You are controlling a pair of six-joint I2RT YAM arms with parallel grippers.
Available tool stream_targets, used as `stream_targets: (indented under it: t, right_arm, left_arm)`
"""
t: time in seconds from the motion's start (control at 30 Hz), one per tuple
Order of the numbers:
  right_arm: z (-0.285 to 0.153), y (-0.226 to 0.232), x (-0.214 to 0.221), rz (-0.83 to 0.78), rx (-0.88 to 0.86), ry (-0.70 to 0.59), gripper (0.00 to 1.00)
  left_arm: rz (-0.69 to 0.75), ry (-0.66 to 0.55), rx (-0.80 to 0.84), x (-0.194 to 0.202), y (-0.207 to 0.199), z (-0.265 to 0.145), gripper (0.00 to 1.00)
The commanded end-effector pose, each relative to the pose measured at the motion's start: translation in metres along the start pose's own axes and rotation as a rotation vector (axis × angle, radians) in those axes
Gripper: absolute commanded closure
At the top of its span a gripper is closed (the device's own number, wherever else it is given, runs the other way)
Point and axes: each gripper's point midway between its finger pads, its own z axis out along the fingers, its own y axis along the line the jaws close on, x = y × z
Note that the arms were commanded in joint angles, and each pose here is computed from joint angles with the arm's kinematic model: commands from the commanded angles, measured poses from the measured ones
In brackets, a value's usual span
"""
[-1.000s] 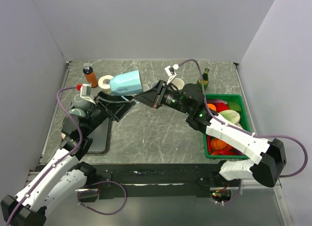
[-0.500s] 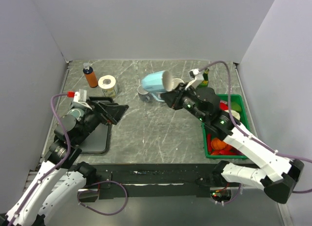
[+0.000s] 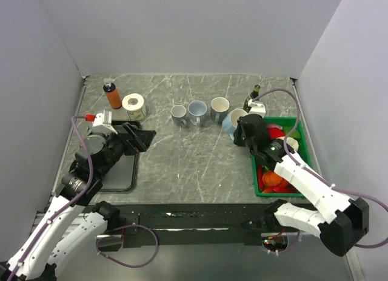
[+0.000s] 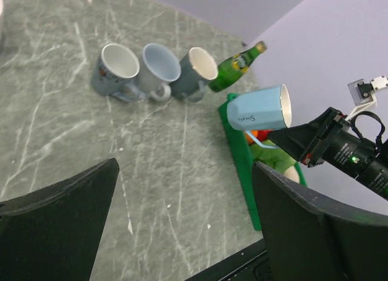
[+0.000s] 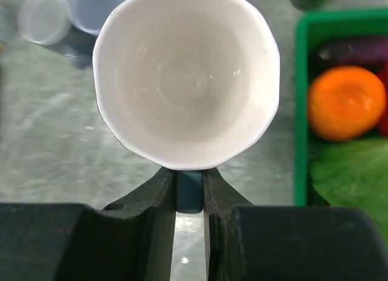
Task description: Turn the mug right side up
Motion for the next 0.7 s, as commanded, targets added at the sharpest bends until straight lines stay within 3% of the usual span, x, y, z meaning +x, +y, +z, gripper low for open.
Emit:
stream_targets:
  t: [0.0,0.27,0.67]
  right_arm:
    - [0.011,0.000,-0.021,0.031,0.036,-0.076,1.00]
    - [0.045,-0.007,0.020,-0.021,0.127,0.071,1.00]
    - [0.069,0.001,0.049,-0.101,0.170,0.116,1.00]
  left_arm:
    - [0.012,-0.019,-0.041,-0.009,0.002,0.003,0.04]
    - [0.008,0.012,-0.133,-0.001,0.020,0.009,0.04]
    - [0.006,0.054,-0.168,0.008,0.028,0.013,0.04]
